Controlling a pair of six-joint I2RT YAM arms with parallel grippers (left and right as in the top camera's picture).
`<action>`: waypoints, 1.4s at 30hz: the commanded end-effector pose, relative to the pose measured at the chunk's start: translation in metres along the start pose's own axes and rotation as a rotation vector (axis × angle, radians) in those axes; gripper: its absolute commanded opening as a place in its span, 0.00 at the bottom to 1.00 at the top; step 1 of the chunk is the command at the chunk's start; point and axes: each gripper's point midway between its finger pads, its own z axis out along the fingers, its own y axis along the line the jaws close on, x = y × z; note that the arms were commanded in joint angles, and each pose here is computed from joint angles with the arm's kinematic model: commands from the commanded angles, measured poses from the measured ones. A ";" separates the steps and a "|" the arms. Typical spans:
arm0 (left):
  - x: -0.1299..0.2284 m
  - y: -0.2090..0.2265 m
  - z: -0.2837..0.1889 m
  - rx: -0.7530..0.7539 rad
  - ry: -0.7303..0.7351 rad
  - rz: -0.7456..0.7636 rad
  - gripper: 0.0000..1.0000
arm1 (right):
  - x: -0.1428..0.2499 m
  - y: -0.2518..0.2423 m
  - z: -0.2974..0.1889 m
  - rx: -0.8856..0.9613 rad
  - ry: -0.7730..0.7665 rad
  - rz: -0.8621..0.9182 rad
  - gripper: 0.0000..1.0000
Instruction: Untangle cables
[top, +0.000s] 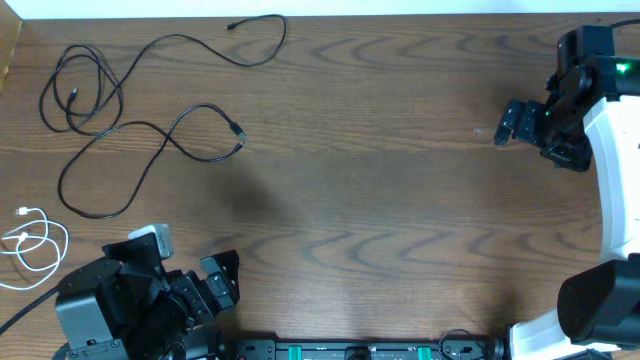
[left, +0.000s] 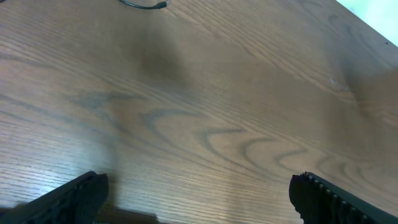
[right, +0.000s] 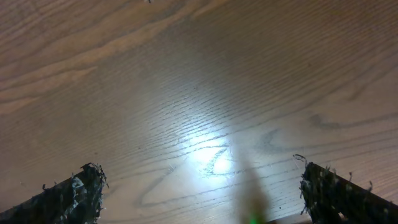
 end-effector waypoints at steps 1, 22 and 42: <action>0.000 0.001 0.001 -0.002 0.003 -0.005 0.98 | -0.004 -0.002 -0.005 0.006 -0.021 -0.002 0.99; 0.005 0.001 0.000 -0.003 0.014 0.011 0.98 | -0.004 -0.002 -0.005 0.006 -0.021 -0.002 0.99; 0.047 0.003 0.016 0.081 0.055 0.121 0.98 | -0.004 -0.002 -0.005 0.006 -0.021 -0.002 0.99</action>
